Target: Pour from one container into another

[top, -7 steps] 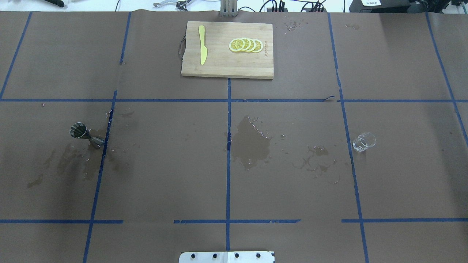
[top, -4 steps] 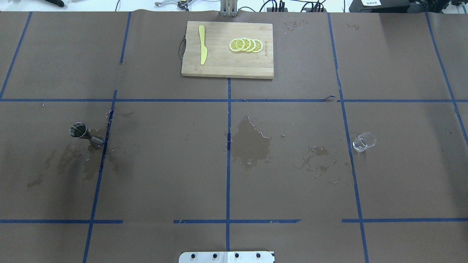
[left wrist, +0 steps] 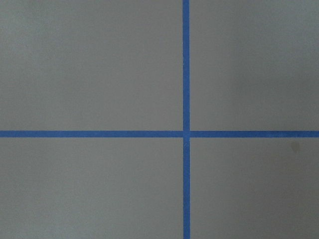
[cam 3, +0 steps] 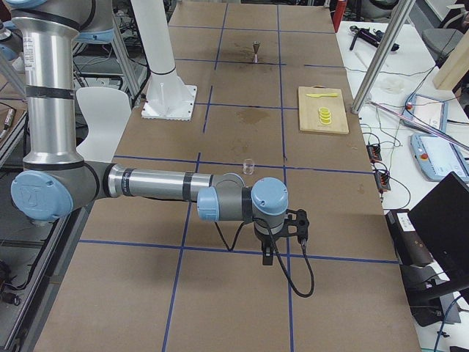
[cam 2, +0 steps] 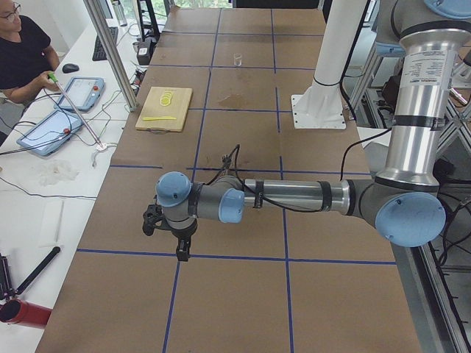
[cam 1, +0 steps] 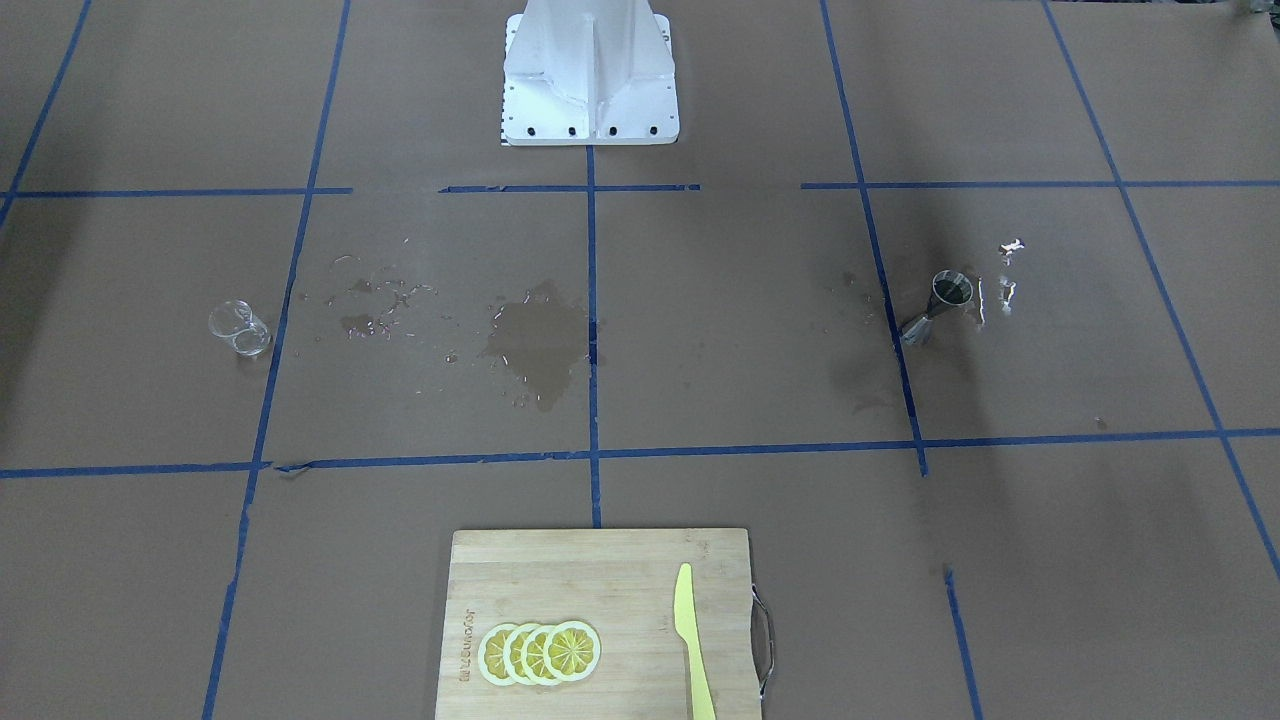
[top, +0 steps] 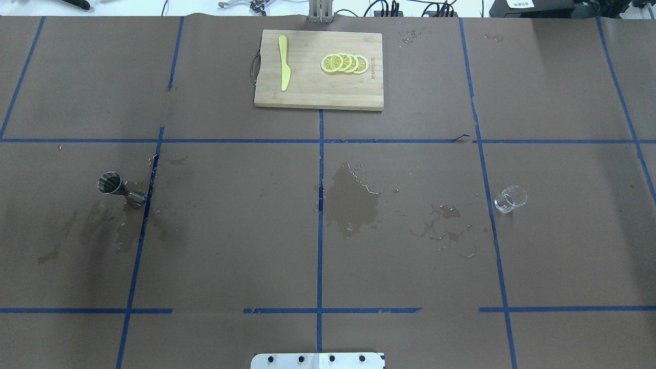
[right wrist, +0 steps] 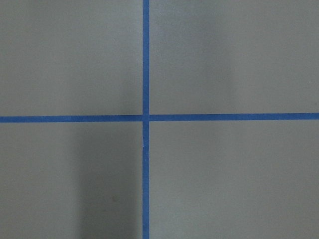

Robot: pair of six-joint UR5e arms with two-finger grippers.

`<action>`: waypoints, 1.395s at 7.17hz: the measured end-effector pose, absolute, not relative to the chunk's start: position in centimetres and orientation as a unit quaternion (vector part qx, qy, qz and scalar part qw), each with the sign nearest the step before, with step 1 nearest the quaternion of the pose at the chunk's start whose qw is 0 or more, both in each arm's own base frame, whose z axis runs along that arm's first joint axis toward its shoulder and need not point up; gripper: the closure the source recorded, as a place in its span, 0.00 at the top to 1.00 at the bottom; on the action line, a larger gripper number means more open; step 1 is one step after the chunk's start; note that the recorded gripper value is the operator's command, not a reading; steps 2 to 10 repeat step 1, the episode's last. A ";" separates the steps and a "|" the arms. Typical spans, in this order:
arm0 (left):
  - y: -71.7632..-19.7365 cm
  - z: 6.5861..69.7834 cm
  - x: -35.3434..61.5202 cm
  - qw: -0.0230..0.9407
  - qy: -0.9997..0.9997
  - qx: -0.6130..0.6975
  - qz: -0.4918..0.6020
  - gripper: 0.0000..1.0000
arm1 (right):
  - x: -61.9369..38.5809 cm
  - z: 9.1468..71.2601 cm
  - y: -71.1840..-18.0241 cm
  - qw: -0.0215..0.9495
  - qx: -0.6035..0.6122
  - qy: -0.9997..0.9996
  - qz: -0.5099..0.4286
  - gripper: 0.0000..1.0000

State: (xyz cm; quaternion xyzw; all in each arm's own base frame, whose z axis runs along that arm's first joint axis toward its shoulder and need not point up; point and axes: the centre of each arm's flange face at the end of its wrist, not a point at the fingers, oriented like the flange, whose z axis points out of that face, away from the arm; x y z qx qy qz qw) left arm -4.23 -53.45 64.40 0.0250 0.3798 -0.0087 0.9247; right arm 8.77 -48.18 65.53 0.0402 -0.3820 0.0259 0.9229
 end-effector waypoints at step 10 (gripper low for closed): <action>-53.4 64.4 -4.2 0.925 0.380 0.025 -0.009 1.00 | 8.8 65.5 -48.2 0.923 0.041 -0.382 0.027 1.00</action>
